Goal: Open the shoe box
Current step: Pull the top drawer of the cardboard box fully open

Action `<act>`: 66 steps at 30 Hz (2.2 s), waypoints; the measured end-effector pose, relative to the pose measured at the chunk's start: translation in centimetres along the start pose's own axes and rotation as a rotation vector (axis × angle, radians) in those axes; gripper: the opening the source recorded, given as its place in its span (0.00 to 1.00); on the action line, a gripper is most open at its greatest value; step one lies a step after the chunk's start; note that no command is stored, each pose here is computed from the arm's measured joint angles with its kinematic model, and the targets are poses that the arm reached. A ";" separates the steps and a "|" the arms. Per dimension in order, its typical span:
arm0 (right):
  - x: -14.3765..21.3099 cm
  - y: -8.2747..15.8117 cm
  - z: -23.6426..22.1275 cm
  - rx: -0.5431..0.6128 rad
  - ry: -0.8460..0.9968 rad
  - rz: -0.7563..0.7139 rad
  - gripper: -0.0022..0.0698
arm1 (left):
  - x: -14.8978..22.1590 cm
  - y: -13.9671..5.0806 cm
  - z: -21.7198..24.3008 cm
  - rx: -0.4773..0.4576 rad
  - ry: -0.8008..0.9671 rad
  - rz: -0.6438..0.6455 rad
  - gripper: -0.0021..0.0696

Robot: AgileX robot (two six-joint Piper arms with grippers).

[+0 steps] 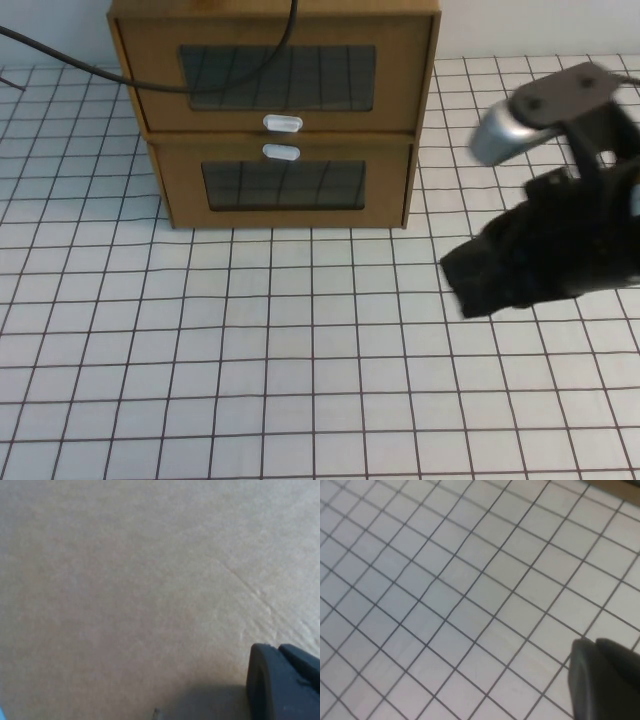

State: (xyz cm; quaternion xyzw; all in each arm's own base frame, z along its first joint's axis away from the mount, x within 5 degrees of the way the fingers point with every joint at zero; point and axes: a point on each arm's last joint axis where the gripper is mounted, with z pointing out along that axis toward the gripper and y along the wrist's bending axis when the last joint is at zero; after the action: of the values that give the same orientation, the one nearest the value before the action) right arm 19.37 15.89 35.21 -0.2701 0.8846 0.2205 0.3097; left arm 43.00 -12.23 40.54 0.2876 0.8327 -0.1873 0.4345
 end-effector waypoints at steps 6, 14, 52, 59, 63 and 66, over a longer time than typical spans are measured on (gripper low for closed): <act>-1.3 4.9 5.8 0.120 0.111 -0.252 0.01 | 0.0 -0.1 0.1 0.016 -0.007 -0.013 0.03; -2.1 7.6 9.6 0.374 -0.046 -0.662 0.01 | 0.0 -0.2 0.2 0.035 -0.007 -0.026 0.03; -8.4 5.5 19.7 0.587 -0.230 -1.099 0.40 | 0.2 -0.7 0.3 0.102 0.017 -0.062 0.03; -9.8 4.1 19.5 0.620 -0.247 -1.065 0.40 | 0.3 -0.8 0.2 0.107 0.024 -0.063 0.03; -10.1 3.6 19.7 0.612 -0.253 -1.062 0.40 | 0.3 -0.8 0.2 0.110 0.026 -0.064 0.03; -10.0 3.7 19.9 0.595 -0.258 -1.070 0.40 | 0.3 -0.8 0.2 0.111 0.025 -0.065 0.03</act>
State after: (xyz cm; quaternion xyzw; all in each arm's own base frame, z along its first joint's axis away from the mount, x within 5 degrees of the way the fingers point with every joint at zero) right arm 32.22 33.22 28.54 -0.5490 0.6060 -0.1898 0.5434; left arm 42.50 -12.89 40.21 0.2866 0.8352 -0.2437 0.4011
